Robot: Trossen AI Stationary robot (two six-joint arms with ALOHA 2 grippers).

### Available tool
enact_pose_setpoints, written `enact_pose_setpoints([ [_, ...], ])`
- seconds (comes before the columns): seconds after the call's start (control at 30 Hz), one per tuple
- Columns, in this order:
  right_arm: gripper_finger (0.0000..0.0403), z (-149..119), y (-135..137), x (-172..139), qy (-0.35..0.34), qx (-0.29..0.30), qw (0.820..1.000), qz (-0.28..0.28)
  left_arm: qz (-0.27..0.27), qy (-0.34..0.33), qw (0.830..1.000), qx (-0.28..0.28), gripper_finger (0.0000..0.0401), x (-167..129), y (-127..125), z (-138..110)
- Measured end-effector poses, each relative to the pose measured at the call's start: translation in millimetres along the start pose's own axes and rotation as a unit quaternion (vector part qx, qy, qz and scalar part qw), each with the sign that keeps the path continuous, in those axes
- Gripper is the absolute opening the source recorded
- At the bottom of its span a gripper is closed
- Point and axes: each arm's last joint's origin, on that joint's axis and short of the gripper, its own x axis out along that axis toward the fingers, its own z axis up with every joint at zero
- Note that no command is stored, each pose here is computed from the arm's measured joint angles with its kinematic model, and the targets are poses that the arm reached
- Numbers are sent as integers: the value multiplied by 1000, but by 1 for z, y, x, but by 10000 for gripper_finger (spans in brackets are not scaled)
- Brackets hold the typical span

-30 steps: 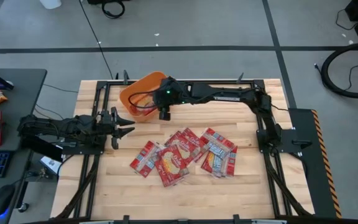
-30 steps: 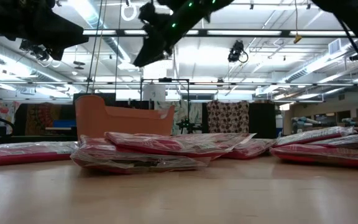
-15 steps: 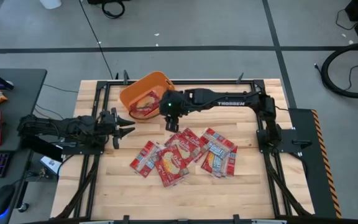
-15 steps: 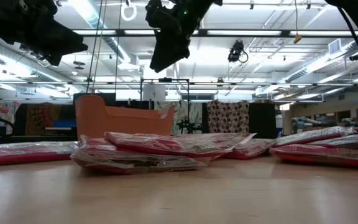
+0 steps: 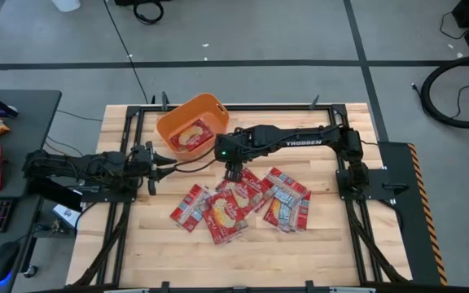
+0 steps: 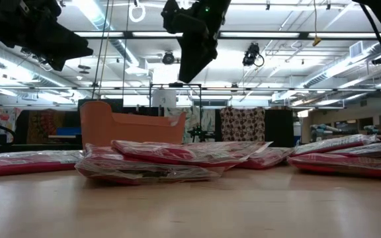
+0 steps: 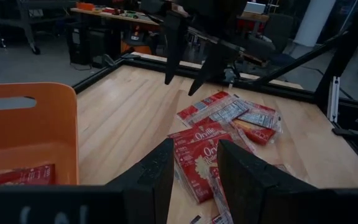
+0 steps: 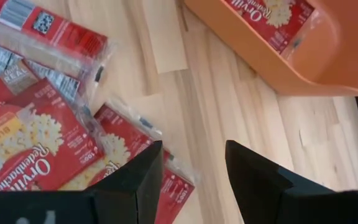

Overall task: Sort popcorn bags into baskets
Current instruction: Put the red popcorn bag into the orange bin

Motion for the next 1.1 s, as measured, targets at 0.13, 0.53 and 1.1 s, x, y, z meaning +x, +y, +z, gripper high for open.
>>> enact_pose_setpoints([
  [0.13, 179, -1, -1, 0, 7, -4, 1000, -2, 0, 0, 1000, 0, 128, 0, 0, 0],
  [0.53, 179, -37, 1, 34, 101, -26, 994, -25, 0, 1, 1000, 0, 128, 0, 0, 0],
  [1.1, 179, -133, 28, 6, 52, 66, 996, -28, 49, -1, 999, -8, 128, 1, 3, -1],
])
